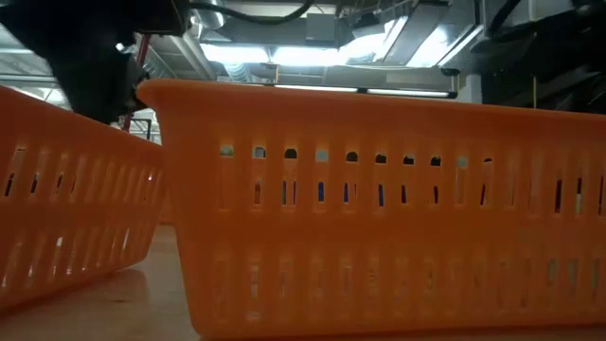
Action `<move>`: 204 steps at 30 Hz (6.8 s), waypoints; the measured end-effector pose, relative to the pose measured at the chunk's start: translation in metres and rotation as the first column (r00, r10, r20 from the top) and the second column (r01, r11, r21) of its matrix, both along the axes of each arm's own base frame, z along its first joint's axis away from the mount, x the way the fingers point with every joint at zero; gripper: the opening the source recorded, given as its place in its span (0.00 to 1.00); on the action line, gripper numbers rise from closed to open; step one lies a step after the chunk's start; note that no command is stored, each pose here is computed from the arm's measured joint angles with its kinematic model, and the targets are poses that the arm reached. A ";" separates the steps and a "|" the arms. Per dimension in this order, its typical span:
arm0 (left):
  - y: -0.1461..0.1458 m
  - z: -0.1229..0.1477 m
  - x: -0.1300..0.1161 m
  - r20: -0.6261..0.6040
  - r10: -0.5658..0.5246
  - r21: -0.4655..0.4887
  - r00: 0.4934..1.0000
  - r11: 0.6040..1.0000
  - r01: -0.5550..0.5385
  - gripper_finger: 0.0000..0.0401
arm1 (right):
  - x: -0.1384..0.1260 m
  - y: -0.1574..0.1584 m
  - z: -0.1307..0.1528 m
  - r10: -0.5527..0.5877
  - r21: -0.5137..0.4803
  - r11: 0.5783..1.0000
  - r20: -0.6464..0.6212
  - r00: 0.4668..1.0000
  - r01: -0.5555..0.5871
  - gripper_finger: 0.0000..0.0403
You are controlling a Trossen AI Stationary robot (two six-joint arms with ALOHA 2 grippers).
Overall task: Stack baskets by color
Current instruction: Stack the bottom left orange bin on the top orange bin, then stack the bottom orange bin on the top orange bin
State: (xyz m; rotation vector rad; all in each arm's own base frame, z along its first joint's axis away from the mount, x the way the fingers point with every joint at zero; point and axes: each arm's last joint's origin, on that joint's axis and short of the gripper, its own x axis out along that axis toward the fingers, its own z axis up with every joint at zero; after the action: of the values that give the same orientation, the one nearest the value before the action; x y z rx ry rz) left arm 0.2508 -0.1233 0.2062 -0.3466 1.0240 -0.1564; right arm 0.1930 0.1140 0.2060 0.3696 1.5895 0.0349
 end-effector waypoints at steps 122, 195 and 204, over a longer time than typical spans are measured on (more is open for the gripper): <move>0.244 0.031 0.018 -0.223 0.060 0.541 0.973 0.838 0.072 0.00 | -0.002 0.011 0.000 -0.018 -0.169 0.985 0.151 0.988 0.044 0.26; 0.053 0.031 0.095 0.131 0.062 -0.108 0.989 0.993 -0.048 0.23 | -0.009 0.023 0.000 0.092 -0.194 0.979 0.178 0.980 -0.057 0.26; 0.018 0.001 0.124 0.128 0.090 -0.101 0.988 0.992 -0.077 0.28 | -0.012 0.031 -0.001 0.089 -0.198 0.979 0.201 0.976 -0.048 0.26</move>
State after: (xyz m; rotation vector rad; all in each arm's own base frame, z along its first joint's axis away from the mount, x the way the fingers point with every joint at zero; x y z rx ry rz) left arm 0.3750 -0.1048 0.2067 -0.4594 0.8708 -0.1510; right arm 0.1806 0.1448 0.2046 0.1542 1.3830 -0.0256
